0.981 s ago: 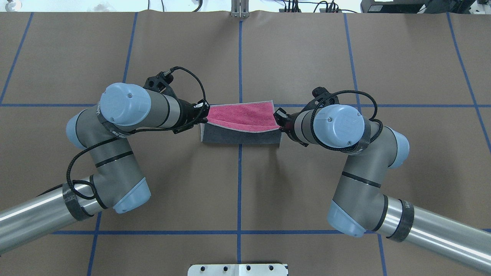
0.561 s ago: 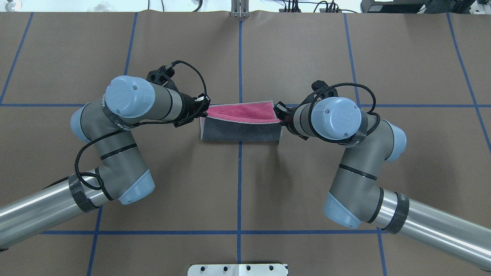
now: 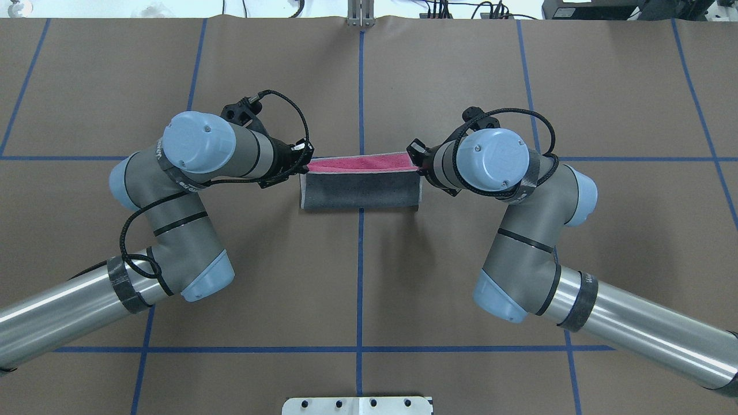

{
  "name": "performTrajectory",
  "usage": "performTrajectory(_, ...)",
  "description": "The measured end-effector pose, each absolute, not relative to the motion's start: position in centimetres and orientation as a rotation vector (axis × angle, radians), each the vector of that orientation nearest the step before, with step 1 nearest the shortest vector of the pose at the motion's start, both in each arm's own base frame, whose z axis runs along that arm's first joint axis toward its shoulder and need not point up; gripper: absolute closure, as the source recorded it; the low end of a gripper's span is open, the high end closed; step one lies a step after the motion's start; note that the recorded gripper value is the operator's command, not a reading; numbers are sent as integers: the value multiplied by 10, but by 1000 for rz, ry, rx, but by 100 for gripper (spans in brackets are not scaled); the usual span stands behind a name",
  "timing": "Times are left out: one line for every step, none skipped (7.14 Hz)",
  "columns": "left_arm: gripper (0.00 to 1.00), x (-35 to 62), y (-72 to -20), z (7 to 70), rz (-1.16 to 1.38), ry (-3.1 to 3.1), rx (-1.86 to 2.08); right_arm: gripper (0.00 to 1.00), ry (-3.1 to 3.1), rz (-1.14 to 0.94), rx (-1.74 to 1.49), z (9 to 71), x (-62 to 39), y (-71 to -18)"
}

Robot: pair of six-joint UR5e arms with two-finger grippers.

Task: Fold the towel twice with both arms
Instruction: 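Lift the near edge with both grippers and fold it over the far edge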

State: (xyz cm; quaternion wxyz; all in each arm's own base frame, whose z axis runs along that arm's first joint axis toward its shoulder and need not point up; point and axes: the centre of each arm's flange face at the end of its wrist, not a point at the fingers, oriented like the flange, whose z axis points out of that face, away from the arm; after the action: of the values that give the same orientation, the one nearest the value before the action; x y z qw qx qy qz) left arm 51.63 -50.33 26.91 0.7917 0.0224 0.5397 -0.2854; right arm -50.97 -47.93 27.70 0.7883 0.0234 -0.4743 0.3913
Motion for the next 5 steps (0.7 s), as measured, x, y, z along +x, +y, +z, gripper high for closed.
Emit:
performTrajectory(100, 515, -506, 269, -617, 1161, 51, 100, -1021, 845, 53, 276, -510, -483)
performTrajectory(100, 516, -507, 270, -618, 1158, 51, 100, -1022, 845, 55, 274, -510, -484)
performTrajectory(100, 517, -508, 271, -619, 1155, 50, 100, -1022, 844, 55, 273, -512, -485)
performTrajectory(100, 519, -510, 273, -621, 1151, 50, 100, -1020, 845, 56, 273, -513, -488)
performTrajectory(100, 520, -513, 274, -621, 1146, 51, 100, -1018, 847, 56, 272, -515, -490)
